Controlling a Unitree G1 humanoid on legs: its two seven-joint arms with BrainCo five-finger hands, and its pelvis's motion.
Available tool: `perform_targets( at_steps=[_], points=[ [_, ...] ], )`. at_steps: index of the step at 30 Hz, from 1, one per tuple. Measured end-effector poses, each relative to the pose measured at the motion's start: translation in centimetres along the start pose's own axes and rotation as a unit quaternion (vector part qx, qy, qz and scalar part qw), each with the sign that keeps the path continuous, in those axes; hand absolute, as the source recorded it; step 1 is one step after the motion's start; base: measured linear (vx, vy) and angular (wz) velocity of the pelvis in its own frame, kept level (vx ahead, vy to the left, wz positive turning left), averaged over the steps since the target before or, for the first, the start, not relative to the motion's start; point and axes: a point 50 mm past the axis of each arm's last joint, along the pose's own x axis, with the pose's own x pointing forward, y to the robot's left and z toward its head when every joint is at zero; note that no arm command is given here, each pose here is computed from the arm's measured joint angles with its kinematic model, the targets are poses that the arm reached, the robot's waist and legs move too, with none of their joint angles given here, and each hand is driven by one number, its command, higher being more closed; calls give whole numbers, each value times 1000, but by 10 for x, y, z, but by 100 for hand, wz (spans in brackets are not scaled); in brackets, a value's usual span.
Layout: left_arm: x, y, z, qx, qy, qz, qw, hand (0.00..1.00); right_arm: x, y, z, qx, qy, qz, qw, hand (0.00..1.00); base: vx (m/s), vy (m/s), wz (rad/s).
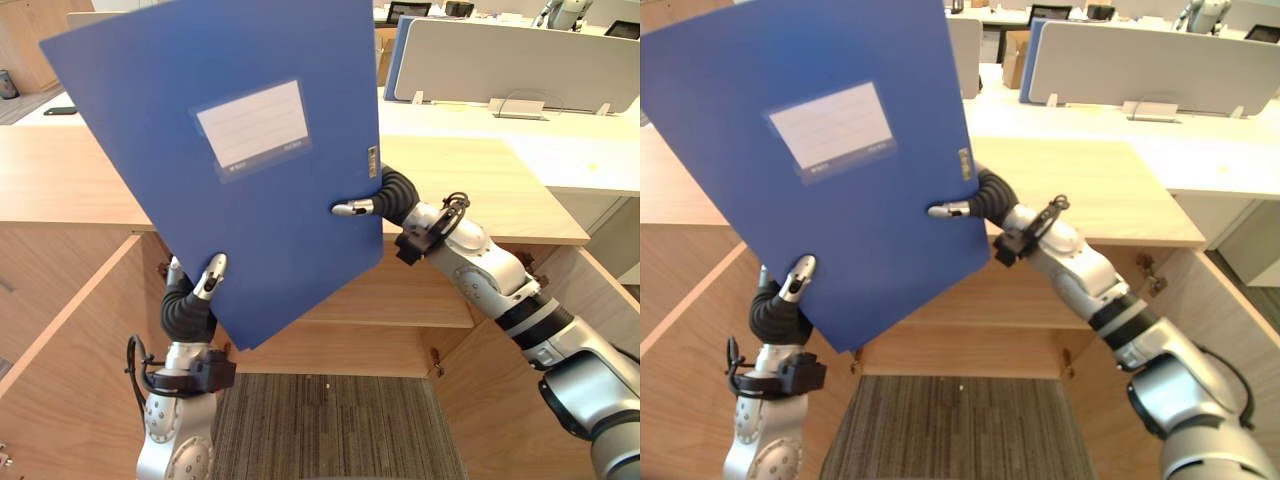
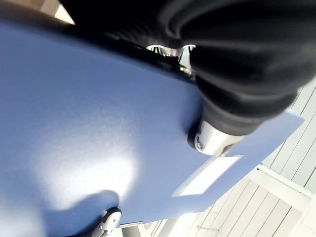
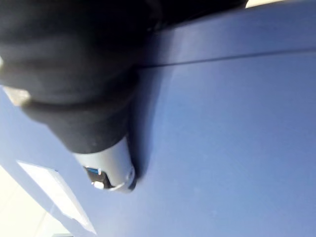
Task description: Walk over to the cabinet, pick up the folder, carry it to the office cabinet, place the folder inside the office cabinet, then close the office cabinet door
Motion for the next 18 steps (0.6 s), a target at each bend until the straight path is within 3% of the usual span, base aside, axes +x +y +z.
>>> perform_targets(
  at_steps=[5,9,11,14,16,18],
  points=[
    [11,-12,1,-57,15,-118,991,0,-21,-10,-16,13,52,-8,999,100,0,0,0],
    [1,-8,-21,-108,78,-155,979,0,-43,-5,-47,41,111,-7,993,100,0,0,0],
    [-10,8,-42,-101,136,-148,974,0,-55,-5,-62,44,149,-15,988,100,-16,-8,0],
    [-46,31,-80,-91,295,-149,939,0,-75,-5,-80,14,217,-19,976,100,-11,-6,0],
    [-86,44,-109,-87,410,-124,899,0,-86,1,-93,-16,256,-7,966,100,-16,-14,-5],
    [-114,52,-125,-78,473,-100,872,0,-93,6,-99,-35,269,-2,963,100,-18,-9,-8]
  ],
)
